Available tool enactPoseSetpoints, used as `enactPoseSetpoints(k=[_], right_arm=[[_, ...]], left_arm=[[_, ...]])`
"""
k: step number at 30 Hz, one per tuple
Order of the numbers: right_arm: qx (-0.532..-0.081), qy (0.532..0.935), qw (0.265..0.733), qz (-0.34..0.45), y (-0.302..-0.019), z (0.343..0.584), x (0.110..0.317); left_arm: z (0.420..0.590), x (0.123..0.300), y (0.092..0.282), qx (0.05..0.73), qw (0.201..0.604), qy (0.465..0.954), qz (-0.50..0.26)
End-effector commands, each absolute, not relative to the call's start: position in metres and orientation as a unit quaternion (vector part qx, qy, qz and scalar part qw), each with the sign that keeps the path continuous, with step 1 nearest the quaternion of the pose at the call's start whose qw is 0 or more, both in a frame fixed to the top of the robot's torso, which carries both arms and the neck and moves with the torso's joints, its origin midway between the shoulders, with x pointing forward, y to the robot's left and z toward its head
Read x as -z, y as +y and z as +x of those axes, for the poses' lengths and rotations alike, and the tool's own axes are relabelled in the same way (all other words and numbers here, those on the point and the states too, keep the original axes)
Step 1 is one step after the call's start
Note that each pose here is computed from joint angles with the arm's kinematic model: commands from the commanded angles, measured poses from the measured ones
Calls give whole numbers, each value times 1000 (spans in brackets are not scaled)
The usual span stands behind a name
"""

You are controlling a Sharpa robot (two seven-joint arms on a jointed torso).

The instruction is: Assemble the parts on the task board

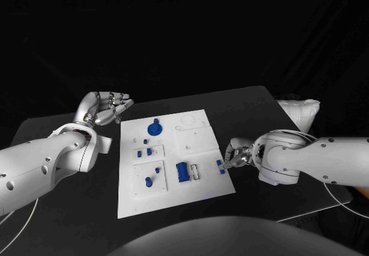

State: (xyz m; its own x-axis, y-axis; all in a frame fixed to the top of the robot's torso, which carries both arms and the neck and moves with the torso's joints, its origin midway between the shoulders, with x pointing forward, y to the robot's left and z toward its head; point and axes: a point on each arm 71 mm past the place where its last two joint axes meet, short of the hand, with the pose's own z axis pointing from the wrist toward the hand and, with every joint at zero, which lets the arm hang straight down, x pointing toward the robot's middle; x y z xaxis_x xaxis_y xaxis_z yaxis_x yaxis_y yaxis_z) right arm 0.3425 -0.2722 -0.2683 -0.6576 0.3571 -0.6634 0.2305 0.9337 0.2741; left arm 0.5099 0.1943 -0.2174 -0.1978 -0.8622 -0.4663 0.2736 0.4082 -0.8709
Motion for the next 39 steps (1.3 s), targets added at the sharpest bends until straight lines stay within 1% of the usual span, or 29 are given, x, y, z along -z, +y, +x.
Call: enactPoseSetpoints(k=[1,27,39], right_arm=[[-58,913,373,155,-275,343,273],[-61,916,375,128,-262,348,281],[-49,921,373,102,-256,349,284]], left_arm=[[509,217,192,492,579,604,-240],[508,217,193,492,579,605,-239],[508,217,194,491,578,606,-239]])
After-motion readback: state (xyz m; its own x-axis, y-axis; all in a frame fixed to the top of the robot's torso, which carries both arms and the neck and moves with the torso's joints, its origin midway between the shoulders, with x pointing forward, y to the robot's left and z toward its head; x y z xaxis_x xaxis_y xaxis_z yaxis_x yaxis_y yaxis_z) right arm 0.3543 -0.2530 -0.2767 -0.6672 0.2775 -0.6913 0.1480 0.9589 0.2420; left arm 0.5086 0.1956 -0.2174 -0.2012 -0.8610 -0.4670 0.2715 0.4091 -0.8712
